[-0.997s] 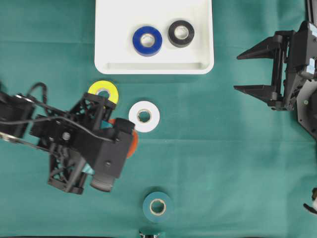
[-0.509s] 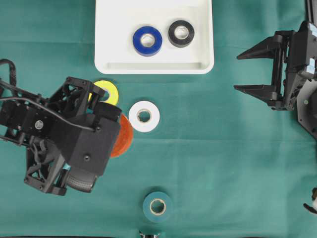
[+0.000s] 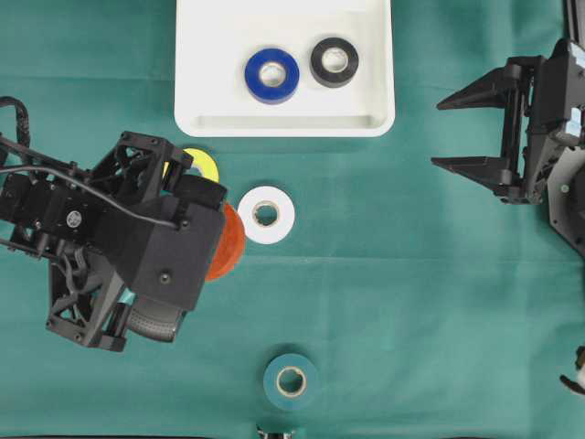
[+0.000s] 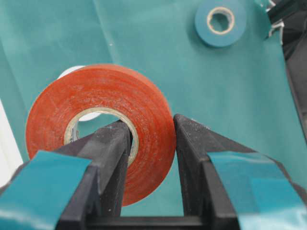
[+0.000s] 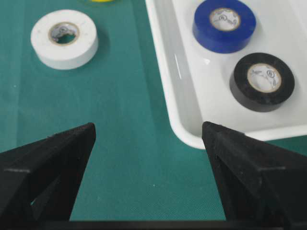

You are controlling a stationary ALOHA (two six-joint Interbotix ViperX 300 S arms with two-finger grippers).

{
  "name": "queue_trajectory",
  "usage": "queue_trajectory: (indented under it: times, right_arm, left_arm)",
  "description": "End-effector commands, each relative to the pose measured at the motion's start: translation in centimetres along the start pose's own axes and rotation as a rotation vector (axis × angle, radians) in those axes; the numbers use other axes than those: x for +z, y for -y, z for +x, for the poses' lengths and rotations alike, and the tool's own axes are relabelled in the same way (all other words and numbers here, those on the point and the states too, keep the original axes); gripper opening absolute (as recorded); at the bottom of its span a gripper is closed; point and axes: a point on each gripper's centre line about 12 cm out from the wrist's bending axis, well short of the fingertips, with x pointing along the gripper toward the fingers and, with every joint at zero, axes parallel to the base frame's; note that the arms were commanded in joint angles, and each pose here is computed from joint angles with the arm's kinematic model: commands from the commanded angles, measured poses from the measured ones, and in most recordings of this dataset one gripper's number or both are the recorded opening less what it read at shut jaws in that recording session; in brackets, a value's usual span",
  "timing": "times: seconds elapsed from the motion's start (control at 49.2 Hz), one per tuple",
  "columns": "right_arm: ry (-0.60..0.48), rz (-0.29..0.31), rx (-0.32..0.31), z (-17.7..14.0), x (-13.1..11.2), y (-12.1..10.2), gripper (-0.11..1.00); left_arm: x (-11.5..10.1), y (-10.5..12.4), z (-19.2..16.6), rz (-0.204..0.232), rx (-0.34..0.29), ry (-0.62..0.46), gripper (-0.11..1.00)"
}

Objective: Pick up the tape from a random location and place it into the white case.
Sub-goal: 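Carry the red-orange roll with the left gripper to the tray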

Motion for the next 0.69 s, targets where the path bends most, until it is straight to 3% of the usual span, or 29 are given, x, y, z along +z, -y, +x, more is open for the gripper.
queue_trajectory:
  times: [0.0,0.427,0.549,0.671]
  right_arm:
    - [0.029,-0.006,0.005,0.0,1.1,-0.2,0.89]
    - [0.032,-0.006,0.006,-0.1,1.2,-0.2,0.89]
    - [0.030,-0.005,0.004,0.0,1.2,-0.2,0.89]
    - [0.032,-0.006,0.006,-0.1,1.2,-0.2,0.89]
  left_arm:
    - [0.7,-0.1,-2.0,0.000,0.005,0.058,0.24]
    - [0.6,-0.2,-1.9,-0.001,0.006,0.057,0.24]
    - [0.5,-1.2,-1.9,-0.024,0.023,0.056,0.24]
    - [0.0,-3.6,-1.5,-0.079,0.063,0.042,0.24]
